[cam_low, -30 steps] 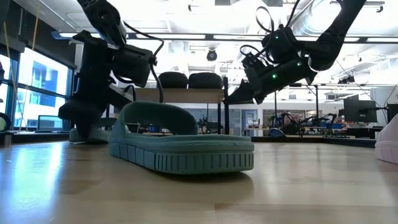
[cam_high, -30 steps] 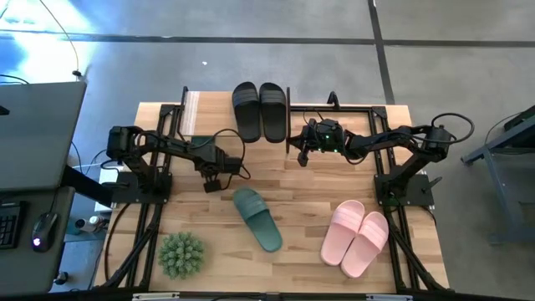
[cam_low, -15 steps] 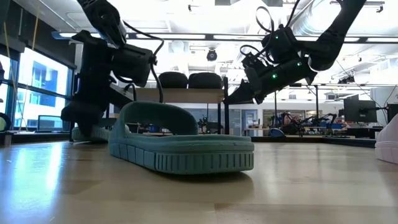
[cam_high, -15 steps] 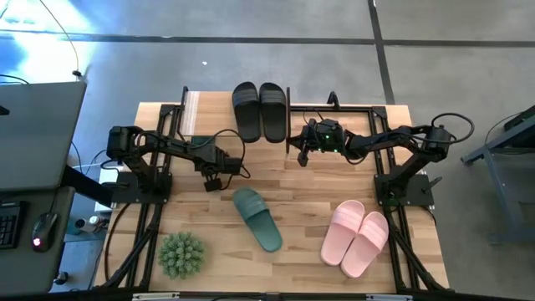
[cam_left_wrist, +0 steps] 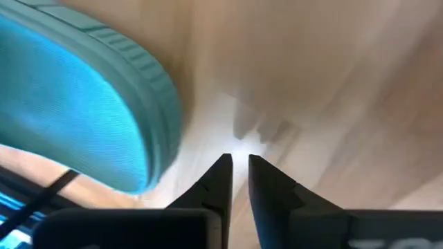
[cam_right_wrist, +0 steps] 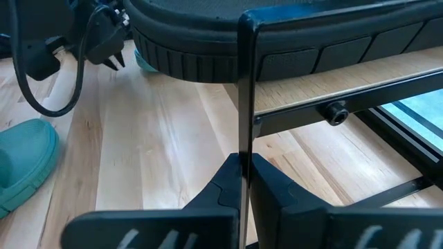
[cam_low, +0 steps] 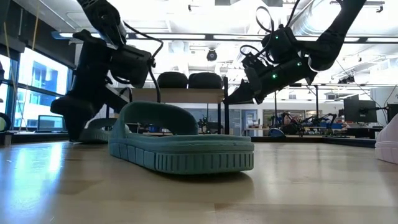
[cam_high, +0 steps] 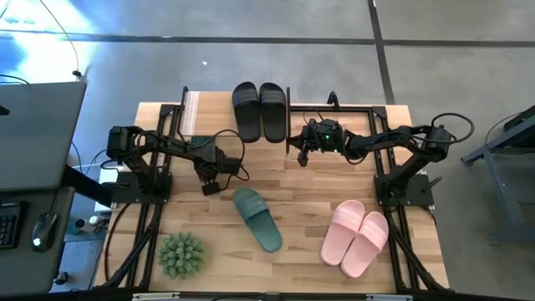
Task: Pick and place slides into the shelf
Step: Put the green slide under the shelf
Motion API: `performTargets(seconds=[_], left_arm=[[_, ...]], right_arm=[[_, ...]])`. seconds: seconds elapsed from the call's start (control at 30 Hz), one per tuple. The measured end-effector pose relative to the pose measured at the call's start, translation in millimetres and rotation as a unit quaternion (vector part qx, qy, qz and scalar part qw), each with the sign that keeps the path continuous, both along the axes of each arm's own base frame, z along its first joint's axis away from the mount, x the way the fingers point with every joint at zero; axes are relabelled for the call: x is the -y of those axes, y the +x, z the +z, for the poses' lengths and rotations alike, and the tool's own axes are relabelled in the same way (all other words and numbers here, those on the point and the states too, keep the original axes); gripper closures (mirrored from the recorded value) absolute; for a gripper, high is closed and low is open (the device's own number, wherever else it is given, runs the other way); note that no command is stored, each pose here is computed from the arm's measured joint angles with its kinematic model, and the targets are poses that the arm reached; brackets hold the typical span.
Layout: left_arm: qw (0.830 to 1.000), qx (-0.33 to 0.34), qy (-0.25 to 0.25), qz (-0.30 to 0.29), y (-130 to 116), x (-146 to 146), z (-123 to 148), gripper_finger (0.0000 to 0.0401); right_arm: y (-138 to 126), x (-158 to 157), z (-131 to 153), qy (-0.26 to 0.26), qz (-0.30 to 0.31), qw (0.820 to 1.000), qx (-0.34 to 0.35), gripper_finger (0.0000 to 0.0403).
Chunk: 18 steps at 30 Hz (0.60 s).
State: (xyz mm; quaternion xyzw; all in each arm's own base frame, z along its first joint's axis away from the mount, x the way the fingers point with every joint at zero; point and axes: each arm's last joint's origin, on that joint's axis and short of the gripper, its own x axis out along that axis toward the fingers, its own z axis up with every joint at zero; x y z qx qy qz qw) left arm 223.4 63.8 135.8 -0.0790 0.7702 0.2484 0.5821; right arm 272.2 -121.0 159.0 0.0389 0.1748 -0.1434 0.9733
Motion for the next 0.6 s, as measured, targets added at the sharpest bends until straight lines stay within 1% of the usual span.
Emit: performTargets(seconds=[0.13, 0.27, 0.43, 0.6], left_arm=[[1.0, 0.005, -0.014, 0.007, 2, 1, 2, 0.0333], [1.0, 0.021, -0.014, -0.005, 11, 6, 9, 0.0306], [0.999, 0.042, -0.008, -0.028, 29, 22, 30, 0.0282], [0.995, 0.085, 0.002, -0.049, 51, 48, 57, 0.0273]], right_arm=[[0, 0, 0, 0.0, 0.0, 1.0, 0.0, 0.0403], [0, 0, 0, -0.001, 0.0, 1.0, 0.0, 0.0403], [0, 0, 0, -0.001, 0.001, 1.0, 0.0, 0.0403], [0, 0, 0, -0.001, 0.001, 1.0, 0.0, 0.0403]])
